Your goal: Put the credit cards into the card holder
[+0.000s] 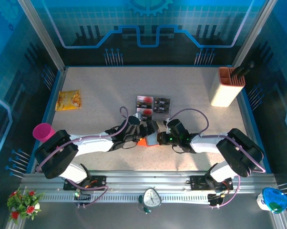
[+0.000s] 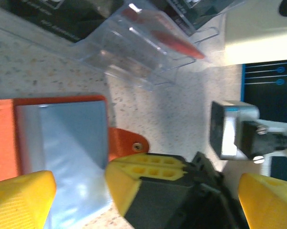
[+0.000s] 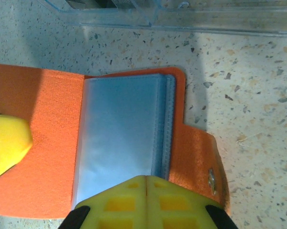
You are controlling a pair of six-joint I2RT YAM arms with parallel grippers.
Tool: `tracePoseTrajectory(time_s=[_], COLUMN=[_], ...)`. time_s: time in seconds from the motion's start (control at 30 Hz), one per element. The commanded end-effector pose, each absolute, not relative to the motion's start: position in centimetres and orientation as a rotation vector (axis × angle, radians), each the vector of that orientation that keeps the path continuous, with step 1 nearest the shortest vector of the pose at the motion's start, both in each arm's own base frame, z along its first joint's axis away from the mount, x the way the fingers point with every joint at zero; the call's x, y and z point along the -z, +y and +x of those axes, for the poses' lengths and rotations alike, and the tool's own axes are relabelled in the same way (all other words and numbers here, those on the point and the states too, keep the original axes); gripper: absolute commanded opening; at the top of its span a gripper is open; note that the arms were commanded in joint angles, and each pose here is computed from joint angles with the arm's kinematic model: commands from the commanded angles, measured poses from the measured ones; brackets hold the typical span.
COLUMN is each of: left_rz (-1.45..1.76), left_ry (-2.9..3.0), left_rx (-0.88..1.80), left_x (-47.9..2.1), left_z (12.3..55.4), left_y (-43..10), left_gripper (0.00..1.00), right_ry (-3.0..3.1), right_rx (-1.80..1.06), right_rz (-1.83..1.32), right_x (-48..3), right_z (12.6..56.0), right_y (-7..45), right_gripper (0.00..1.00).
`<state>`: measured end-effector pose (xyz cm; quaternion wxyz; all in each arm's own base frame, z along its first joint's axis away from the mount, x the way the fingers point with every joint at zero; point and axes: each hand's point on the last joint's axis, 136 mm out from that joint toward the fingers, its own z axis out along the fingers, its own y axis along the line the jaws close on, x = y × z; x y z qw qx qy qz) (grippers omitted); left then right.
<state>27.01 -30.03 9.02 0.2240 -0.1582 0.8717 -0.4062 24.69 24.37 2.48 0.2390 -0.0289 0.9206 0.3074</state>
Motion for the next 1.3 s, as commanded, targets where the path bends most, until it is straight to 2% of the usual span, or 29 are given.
tracePoseTrajectory(time_s=[0.0,0.5,0.83,1.27], left_rz=[-0.366,-0.233,-0.102,0.012], left_ry=[2.417,2.495,2.555,2.596], left_rx=[1.03,0.842,0.693,0.564], left_x=[-8.6,-5.3,-3.4,-1.9], left_z=[26.6,25.4,25.0,24.9], left_y=[-28.9,-26.7,-25.7,-24.9], left_gripper=[0.99,0.99,0.98,0.97], right_ry=[2.494,2.479,2.513,2.462], right_rx=[-0.846,-0.813,-0.787,-0.873], right_rz=[-0.058,-0.033,0.005,-0.072], right_x=[-3.1,-3.8,-2.8,-5.4], right_z=[25.2,26.9,26.0,26.6], right_y=[24.1,24.1,22.6,24.9], right_gripper=[0.06,0.06,0.05,0.04])
